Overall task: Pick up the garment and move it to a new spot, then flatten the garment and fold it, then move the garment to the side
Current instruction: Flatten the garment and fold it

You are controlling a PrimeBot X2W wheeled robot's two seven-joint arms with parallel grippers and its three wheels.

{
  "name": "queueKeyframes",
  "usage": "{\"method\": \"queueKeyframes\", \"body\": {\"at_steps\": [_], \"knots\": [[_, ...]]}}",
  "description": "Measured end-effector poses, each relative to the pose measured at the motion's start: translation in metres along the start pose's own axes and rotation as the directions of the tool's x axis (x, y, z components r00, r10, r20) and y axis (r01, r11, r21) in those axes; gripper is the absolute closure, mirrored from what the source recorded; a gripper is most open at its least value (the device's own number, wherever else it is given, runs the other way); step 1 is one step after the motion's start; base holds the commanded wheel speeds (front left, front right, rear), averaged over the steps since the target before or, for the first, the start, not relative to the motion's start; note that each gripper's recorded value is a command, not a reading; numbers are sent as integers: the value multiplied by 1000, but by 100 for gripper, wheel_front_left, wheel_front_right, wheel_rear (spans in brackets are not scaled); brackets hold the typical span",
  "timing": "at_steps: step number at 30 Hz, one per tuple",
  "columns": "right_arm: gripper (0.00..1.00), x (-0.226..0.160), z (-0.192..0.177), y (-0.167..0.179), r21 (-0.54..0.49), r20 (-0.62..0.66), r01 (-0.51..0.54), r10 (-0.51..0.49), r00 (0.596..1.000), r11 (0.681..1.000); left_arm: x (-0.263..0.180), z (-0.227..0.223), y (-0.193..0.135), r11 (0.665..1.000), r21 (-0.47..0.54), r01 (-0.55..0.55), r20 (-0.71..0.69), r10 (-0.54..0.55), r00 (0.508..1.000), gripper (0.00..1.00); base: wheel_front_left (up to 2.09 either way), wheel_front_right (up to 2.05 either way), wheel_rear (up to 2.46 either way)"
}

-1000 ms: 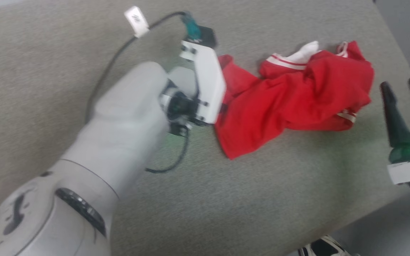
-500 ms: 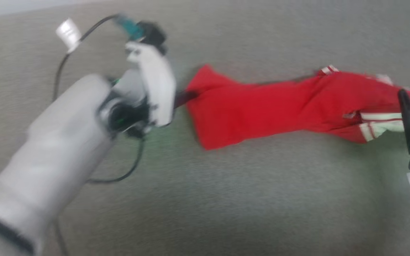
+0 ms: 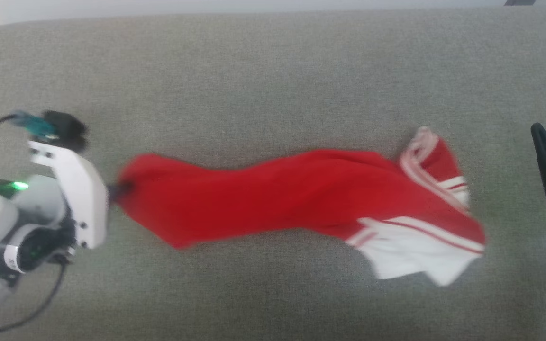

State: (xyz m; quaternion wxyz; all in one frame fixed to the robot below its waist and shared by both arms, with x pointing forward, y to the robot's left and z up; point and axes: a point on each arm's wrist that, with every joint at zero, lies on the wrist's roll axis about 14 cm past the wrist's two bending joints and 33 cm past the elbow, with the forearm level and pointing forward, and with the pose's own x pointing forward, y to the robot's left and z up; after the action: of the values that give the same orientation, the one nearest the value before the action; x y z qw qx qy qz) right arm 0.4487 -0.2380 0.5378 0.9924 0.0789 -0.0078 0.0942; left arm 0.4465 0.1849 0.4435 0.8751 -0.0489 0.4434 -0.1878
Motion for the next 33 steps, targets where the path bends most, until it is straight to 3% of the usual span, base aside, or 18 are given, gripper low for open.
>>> {"method": "queueKeyframes", "body": {"at_steps": [3, 6, 7, 8, 9, 15, 18, 20, 24, 25, 26, 30, 33], "knots": [[0, 1, -1, 3, 0, -7, -5, 5, 1000, 1000, -7, 10, 29, 989, 12, -148, 70, 147, 987, 100, 0, 0, 0], [0, -1, -1, 3, -2, -13, -4, 4, 1000, 1000, -5, 6, 39, 979, -8, -202, 73, 202, 977, 100, 0, 0, 0], [0, -1, -1, 2, -4, -14, -1, 1, 1000, 1000, -2, 2, 38, 979, -4, -202, 68, 202, 977, 92, 0, 0, 0], [0, -2, 1, 0, -6, -11, 5, -5, 1000, 1000, 1, 1, 36, 980, 0, -199, 72, 199, 977, 8, 0, 0, 0], [0, -3, 2, -2, -7, -9, 11, -11, 1000, 1000, 3, 3, 35, 979, 7, -203, 84, 202, 976, 0, 0, 0, 0], [0, -12, 5, -15, -13, -2, 57, -57, 998, 998, -4, 46, 20, 952, 197, -236, 213, 193, 958, 0, 0, 0, 0], [0, -17, 8, -21, -13, 8, 77, -77, 997, 997, -5, 72, -28, 938, 322, -130, 255, 47, 966, 0, 0, 0, 0], [0, -19, 8, -26, -14, 8, 93, -93, 996, 996, -1, 76, -72, 910, 416, -2, 217, -97, 971, 0, 0, 0, 0], [0, -21, 8, -32, -13, 12, 111, -111, 994, 994, 13, 67, -149, 777, 594, 208, 63, -303, 951, 0, 0, 0, 0], [0, -21, 9, -34, -10, 19, 117, -117, 993, 993, 23, 66, -174, 701, 662, 264, -6, -347, 938, 0, 0, 0, 0], [0, -22, 8, -35, -9, 20, 122, -121, 992, 993, 30, 64, -186, 671, 682, 293, -41, -365, 930, 0, 0, 0, 0], [0, -24, 5, -37, -6, 18, 132, -132, 991, 991, 57, 52, -228, 575, 721, 387, -167, -398, 902, 0, 0, 0, 0], [0, -28, 3, -43, -6, 14, 155, -155, 988, 988, 71, 44, -251, 534, 722, 440, -229, -416, 880, 0, 0, 0, 0]]}}
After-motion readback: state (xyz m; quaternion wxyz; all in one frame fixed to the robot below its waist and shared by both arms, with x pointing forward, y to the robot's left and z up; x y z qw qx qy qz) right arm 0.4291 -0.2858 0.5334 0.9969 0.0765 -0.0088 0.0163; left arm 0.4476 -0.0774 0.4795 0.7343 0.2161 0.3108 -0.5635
